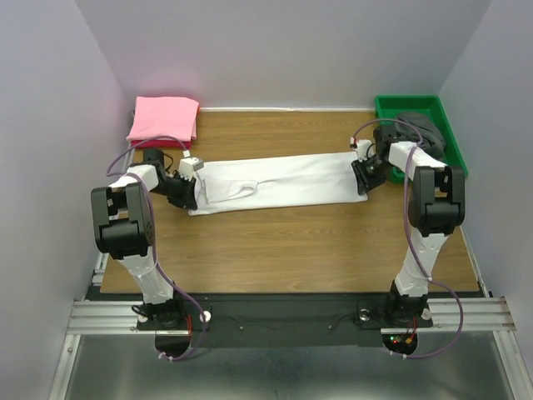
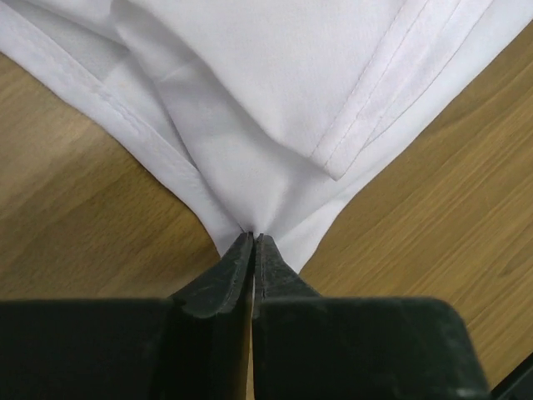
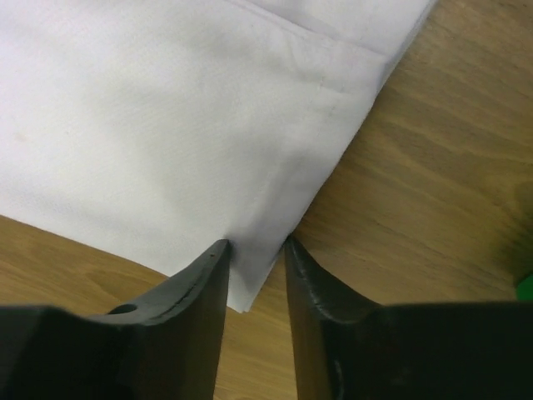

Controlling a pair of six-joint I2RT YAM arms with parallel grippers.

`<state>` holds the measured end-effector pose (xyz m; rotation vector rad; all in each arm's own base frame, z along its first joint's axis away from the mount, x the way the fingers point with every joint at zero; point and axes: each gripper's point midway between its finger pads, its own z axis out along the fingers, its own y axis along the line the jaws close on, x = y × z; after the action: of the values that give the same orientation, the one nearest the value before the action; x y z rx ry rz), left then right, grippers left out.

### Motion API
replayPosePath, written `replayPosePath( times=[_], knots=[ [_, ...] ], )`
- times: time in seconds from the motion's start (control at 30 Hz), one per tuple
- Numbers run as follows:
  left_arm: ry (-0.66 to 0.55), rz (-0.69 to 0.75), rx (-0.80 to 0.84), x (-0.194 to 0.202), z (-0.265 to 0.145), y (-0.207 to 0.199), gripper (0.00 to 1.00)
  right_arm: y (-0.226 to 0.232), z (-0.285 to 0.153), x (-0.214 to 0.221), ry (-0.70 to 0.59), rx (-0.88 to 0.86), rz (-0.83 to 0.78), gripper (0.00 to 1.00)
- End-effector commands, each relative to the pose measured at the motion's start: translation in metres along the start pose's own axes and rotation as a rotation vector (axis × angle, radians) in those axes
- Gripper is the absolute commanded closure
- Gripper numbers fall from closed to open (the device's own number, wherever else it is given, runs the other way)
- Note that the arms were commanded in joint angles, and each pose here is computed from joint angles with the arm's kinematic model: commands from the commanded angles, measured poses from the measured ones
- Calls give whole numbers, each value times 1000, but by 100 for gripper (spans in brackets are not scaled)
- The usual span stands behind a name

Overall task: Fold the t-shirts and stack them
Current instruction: Fold the tshirt

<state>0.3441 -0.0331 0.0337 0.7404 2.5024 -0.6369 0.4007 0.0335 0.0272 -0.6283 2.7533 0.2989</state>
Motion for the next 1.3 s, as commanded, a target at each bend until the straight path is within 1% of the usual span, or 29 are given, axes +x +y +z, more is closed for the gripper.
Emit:
replayPosePath(
  times=[0.0,0.03,0.2,0.23,0.3,0.37,0.4,0.43,0.47,0.53,0.6,0.7,0.73,0.8,0.83,0.9,0.93,0.97,1.03,1.07,1.13,1.17,1.2,1.27],
  knots=[
    [61,5,23,24,3,-7,98,-2,20,15,50,-1,22,66],
    [82,3,22,30,3,-8,100,-3,19,15,50,3,20,71],
    [129,31,3,52,-5,-18,100,0,10,30,72,21,1,77],
    [152,32,11,62,-6,-23,100,0,3,31,65,38,-10,78],
    [161,44,6,69,-11,-30,100,3,-6,36,64,42,-31,78],
    [172,53,0,72,-17,-33,100,9,-17,45,67,41,-52,72],
    [171,60,-3,71,-20,-35,98,10,-21,46,65,45,-59,67],
    [155,72,-4,67,-27,-40,83,11,-32,43,45,60,-64,57],
    [141,81,-10,62,-31,-42,76,11,-37,40,32,64,-64,54],
    [101,105,-16,47,-45,-48,68,17,-48,30,-8,49,-60,52],
    [49,121,-10,30,-56,-54,62,27,-63,13,-68,12,-54,50],
    [-19,133,3,10,-63,-60,60,38,-78,-7,-131,-36,-47,50],
    [-50,121,-9,1,-65,-59,58,43,-78,-12,-148,-64,-43,50],
    [-77,115,3,-8,-63,-62,58,49,-81,-26,-175,-82,-55,51],
    [-92,104,6,-15,-60,-63,58,51,-74,-30,-170,-107,-48,52],
    [-88,86,9,-19,-50,-63,58,52,-68,-43,-180,-118,-61,54],
    [-94,70,4,-24,-46,-62,59,51,-56,-44,-161,-134,-54,56],
    [-79,59,17,-25,-36,-65,60,49,-49,-48,-159,-135,-52,57],
    [-86,48,16,-31,-26,-65,62,44,-42,-56,-164,-137,-55,60],
    [-79,20,16,-31,-21,-65,62,41,-29,-55,-145,-141,-51,61],
    [-65,1,1,-31,-11,-59,63,36,-17,-53,-126,-135,-48,63],
    [-42,5,-9,-32,-4,-63,63,32,-7,-49,-107,-131,-45,64],
    [-16,-9,-14,-27,6,-60,65,30,-2,-45,-92,-130,-46,65],
    [24,-31,-47,-21,13,-50,67,26,10,-29,-45,-109,-53,66]
  ],
)
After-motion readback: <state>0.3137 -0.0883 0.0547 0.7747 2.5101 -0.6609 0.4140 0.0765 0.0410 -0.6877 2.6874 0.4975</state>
